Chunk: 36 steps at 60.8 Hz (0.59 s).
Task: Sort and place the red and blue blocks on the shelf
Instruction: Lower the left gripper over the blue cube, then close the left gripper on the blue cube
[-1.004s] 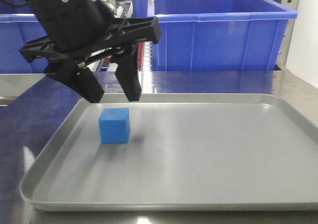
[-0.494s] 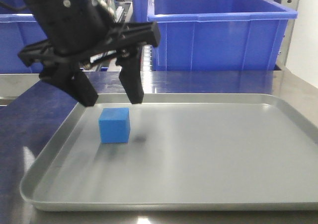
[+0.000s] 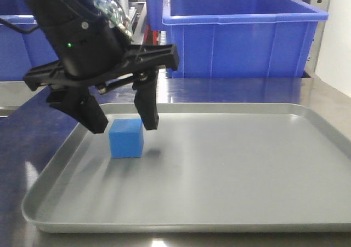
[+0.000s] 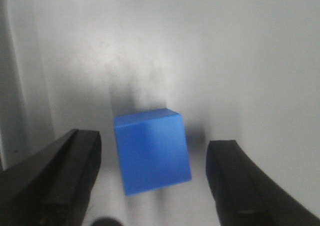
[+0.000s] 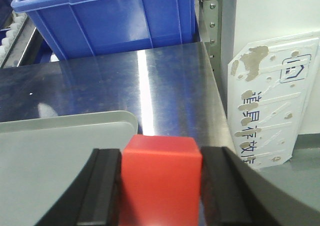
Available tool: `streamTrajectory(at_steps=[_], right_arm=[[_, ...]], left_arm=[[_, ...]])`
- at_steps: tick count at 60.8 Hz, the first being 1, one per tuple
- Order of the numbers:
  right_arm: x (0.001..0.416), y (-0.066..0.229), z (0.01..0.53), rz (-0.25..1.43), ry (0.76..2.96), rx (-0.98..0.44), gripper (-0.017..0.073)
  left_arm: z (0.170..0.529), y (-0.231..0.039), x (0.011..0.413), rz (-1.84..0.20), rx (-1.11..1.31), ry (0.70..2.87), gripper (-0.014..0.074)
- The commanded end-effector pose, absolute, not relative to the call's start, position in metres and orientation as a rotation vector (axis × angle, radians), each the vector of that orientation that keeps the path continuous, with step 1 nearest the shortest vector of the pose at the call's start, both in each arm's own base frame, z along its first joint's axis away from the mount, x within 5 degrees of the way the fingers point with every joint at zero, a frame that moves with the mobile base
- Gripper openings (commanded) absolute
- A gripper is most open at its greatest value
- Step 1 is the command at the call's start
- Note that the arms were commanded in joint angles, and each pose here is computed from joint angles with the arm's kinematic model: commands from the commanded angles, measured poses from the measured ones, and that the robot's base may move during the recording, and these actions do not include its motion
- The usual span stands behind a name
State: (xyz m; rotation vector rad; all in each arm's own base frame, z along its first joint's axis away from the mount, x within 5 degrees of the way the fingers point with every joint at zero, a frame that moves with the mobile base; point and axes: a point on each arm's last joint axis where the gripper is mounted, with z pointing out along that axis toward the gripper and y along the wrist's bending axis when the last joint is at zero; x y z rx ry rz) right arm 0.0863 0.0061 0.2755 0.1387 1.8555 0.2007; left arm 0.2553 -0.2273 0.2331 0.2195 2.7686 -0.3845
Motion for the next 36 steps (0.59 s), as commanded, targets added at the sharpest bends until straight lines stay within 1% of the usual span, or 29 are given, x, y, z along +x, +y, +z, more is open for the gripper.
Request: streamTrajectory(at_steps=[1,36], right_arm=[[0.0880,0.0052,0.2921,0.195,1.744,0.130,0.0067],[0.0880,0.0052,0.2921,0.195,1.744,0.130,0.0067]], left_arm=[[0.2542,-0.2326,0.2570,-0.465,0.201,2.680,0.0504],[0.2543,-0.2326,0.2571,-0.463,0.202,2.679,0.0503]])
